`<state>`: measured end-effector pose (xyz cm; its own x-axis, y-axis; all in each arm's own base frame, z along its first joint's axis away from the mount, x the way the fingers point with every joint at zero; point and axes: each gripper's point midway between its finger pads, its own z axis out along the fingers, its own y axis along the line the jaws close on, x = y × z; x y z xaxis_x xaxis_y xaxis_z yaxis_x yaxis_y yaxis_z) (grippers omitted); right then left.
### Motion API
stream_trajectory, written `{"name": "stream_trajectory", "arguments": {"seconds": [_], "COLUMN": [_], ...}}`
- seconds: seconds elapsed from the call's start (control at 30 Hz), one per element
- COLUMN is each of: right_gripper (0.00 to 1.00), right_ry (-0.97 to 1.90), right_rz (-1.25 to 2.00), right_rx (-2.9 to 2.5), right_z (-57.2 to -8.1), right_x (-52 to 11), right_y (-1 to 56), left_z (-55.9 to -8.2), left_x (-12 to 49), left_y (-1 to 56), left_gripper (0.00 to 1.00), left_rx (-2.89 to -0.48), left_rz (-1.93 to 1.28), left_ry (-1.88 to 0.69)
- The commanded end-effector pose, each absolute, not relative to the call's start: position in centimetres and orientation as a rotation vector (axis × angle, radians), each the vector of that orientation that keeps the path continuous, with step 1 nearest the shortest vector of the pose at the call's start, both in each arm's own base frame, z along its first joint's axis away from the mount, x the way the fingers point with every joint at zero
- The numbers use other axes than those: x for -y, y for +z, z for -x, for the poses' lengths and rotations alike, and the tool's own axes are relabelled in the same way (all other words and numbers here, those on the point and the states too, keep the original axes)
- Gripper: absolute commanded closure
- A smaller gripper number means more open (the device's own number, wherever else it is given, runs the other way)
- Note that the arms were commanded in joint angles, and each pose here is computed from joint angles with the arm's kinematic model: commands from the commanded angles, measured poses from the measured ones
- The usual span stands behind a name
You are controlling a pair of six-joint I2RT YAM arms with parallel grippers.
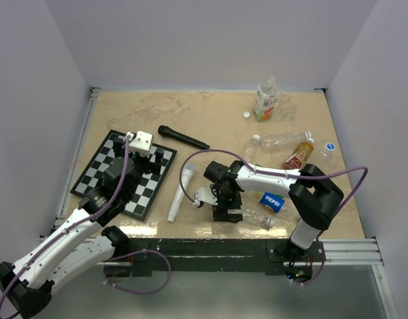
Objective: Unscrew the bottle caps
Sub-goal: Pick up the plastic bottle at the center of the board.
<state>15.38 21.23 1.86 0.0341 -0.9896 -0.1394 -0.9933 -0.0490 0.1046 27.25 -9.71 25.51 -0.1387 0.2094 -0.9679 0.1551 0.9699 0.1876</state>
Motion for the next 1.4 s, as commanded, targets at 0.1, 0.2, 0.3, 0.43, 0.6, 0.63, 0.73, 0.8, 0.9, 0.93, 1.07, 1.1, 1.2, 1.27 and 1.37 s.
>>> {"name": "stream_trajectory", "arguments": {"seconds": [0.1, 0.2, 0.3, 0.43, 0.6, 0.63, 0.73, 0.8, 0.9, 0.93, 1.07, 1.1, 1.2, 1.27, 1.37], "right_gripper": [0.29, 0.55, 0.68, 0.69, 0.62, 0.56, 0.4, 0.3, 0.19, 0.16, 0.1, 0.1, 0.08, 0.08, 0.09], "right_ry": [0.355, 0.442, 0.498, 0.548, 0.376, 0.342, 0.279, 0.271, 0.267, 0.261, 0.25, 0.251, 0.278, 0.305, 0.314], "right_rz": [2.238, 2.259, 2.266, 2.297, 2.334, 2.335, 2.329, 2.325, 2.308, 2.302, 2.246, 2.236, 2.2, 2.2, 2.221], "right_rx": [-2.095, -2.053, -1.978, -1.879, -1.84, -1.845, -1.844, -1.838, -1.832, -1.833, -1.849, -1.861, -1.896, -1.878, -1.817], "right_z": [-14.8, -14.5, -14.8, -15.0, -16.4, -16.7, -17.3, -17.0, -16.5, -16.4, -16.6, -16.9, -17.7, -17.9, -17.6], "right_x": [-22.2, -23.7, -25.8, -28.9, -31.0, -31.0, -30.6, -29.9, -28.8, -28.4, -26.6, -26.2, -24.8, -24.1, -23.7], "right_y": [2.7, 3.5, 4.6, 5.8, 4.2, 3.8, 3.3, 3.3, 3.9, 4.0, 4.6, 4.5, 4.4, 4.1, 3.3], "left_z": [-27.4, -27.3, -27.2, -27.1, -27.1, -27.1, -27.1, -27.0, -27.0, -27.1, -27.1, -27.1, -27.1, -27.0, -26.8], "left_x": [10.0, 10.0, 10.1, 10.0, 10.0, 10.1, 10.1, 10.2, 10.3, 10.4, 10.5, 10.6, 10.8, 11.2, 12.1], "left_y": [26.5, 26.7, 26.9, 26.9, 27.0, 27.0, 27.0, 27.1, 27.1, 27.0, 26.9, 26.9, 26.8, 26.9, 26.7], "left_gripper": [0.0, 0.0, 0.0, 0.0, 0.0, 0.0, 0.0, 0.0, 0.0, 0.0, 0.0, 0.0, 0.0, 0.0, 0.0], "left_rx": [-1.676, -1.669, -1.659, -1.655, -1.652, -1.651, -1.649, -1.646, -1.646, -1.647, -1.648, -1.647, -1.65, -1.645, -1.639], "left_rz": [-0.27, -0.27, -0.273, -0.272, -0.276, -0.279, -0.28, -0.286, -0.294, -0.296, -0.306, -0.307, -0.318, -0.336, -0.376], "left_ry": [0.018, 0.012, 0.006, 0.005, 0.002, 0.002, 0.001, -0.003, -0.009, -0.012, -0.015, -0.018, -0.026, -0.046, -0.086]}}
